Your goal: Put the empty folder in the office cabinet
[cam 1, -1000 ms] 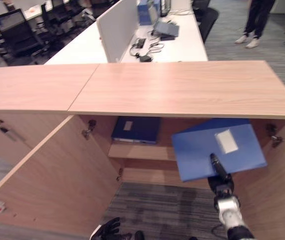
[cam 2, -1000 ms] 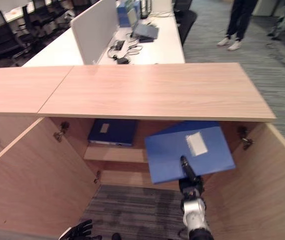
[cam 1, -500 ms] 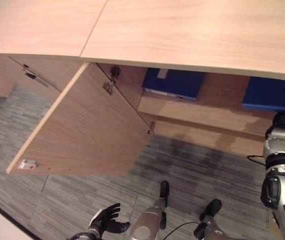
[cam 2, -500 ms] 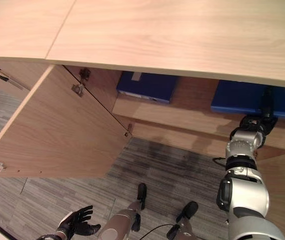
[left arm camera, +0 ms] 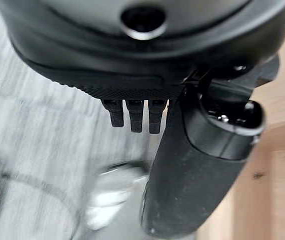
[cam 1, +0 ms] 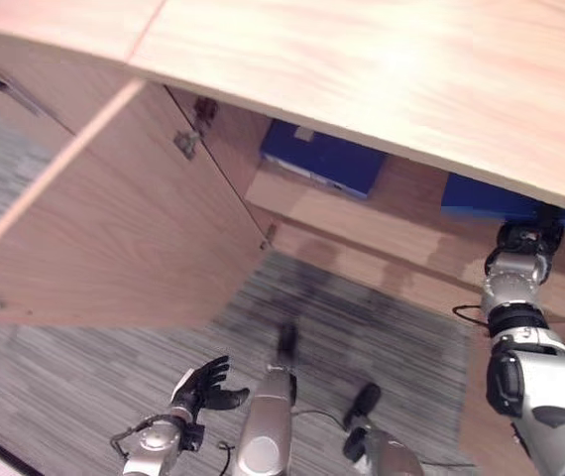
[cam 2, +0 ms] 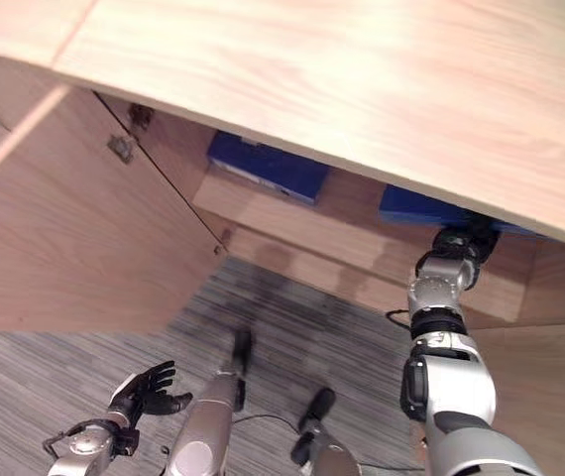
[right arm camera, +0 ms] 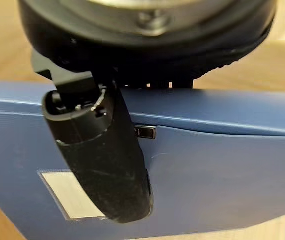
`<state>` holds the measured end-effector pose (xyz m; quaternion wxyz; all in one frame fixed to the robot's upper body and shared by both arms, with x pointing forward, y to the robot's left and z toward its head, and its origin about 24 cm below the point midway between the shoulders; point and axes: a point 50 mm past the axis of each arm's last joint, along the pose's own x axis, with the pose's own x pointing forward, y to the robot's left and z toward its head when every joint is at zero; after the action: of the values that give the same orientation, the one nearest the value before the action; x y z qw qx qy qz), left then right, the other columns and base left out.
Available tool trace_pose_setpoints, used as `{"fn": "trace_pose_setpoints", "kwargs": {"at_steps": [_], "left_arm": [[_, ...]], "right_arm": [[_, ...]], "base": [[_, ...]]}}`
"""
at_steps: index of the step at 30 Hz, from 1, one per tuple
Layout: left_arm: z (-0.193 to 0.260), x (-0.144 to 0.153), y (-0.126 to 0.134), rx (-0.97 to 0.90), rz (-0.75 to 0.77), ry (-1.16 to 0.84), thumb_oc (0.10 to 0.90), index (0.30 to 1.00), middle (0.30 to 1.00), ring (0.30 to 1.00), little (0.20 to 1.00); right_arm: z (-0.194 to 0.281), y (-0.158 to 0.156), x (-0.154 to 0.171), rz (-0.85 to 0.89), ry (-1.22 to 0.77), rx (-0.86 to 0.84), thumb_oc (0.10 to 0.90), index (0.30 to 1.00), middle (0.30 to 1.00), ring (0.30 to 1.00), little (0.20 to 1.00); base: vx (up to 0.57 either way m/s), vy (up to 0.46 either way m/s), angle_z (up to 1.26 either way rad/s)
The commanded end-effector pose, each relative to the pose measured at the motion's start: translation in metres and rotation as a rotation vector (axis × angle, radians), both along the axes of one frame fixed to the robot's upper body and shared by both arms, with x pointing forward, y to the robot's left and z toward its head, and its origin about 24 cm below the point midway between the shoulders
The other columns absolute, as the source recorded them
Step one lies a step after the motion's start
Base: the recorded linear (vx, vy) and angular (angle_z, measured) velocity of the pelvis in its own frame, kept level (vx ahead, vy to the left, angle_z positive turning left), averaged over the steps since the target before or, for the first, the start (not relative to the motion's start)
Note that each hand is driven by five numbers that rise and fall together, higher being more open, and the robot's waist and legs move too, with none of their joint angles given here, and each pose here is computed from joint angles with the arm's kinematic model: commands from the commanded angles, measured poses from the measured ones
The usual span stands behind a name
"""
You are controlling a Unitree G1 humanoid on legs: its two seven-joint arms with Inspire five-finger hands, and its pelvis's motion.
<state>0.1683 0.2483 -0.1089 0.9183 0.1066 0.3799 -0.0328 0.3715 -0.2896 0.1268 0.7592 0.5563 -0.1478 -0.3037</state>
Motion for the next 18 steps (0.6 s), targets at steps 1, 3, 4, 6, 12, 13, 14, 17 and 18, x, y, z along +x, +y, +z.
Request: {"fn": "trace_pose_setpoints", "kwargs": {"at_steps": [1,3,4,6,12,13,14,17,18], "left_arm": [[-0.002,-0.043,0.036,0.094,0.049,0.072,0.800,0.900,0.900,0.900,0.900],[-0.005,-0.059,0.049,0.134,0.086,0.132,0.800,0.900,0.900,0.900,0.900],[-0.005,-0.059,0.050,0.136,0.087,0.134,0.800,0.900,0.900,0.900,0.900],[-0.009,-0.077,0.059,0.169,0.127,0.187,0.800,0.900,0.900,0.900,0.900],[-0.005,-0.074,0.063,0.178,0.120,0.165,0.800,0.900,0.900,0.900,0.900],[-0.001,-0.068,0.066,0.183,0.147,0.135,0.800,0.900,0.900,0.900,0.900],[-0.001,-0.068,0.066,0.183,0.147,0.135,0.800,0.900,0.900,0.900,0.900],[0.004,-0.054,0.066,0.153,0.182,0.076,0.800,0.900,0.900,0.900,0.900],[0.008,-0.045,0.063,0.140,0.156,0.043,0.800,0.900,0.900,0.900,0.900]], "right_arm": [[0.032,-0.009,-0.004,0.006,-0.140,-0.184,0.400,0.300,0.300,0.300,0.300],[0.007,0.007,-0.005,0.053,-0.093,-0.151,0.400,0.300,0.300,0.300,0.300],[0.006,0.008,-0.005,0.055,-0.091,-0.149,0.400,0.300,0.300,0.300,0.300],[-0.023,0.026,-0.007,0.124,-0.020,-0.119,0.400,0.300,0.300,0.300,0.300],[-0.035,0.042,-0.003,0.193,0.016,-0.099,0.400,0.300,0.300,0.300,0.300],[-0.037,0.047,-0.003,0.203,0.016,-0.083,0.400,0.300,0.300,0.300,0.300],[-0.037,0.047,-0.003,0.204,0.016,-0.082,0.400,0.300,0.300,0.300,0.300],[-0.041,0.037,-0.008,0.176,0.022,-0.088,0.400,0.300,0.300,0.300,0.300],[-0.038,0.024,-0.012,0.135,0.020,-0.092,0.400,0.300,0.300,0.300,0.300]], "base": [[0.55,0.108,-1.55],[0.43,0.115,-1.44],[0.60,0.299,-0.89],[0.56,0.333,-0.48],[0.18,0.143,-0.42],[0.07,0.043,-0.18],[0.22,0.092,-0.22],[0.31,0.070,-0.27],[0.13,-0.064,-0.19]]}}
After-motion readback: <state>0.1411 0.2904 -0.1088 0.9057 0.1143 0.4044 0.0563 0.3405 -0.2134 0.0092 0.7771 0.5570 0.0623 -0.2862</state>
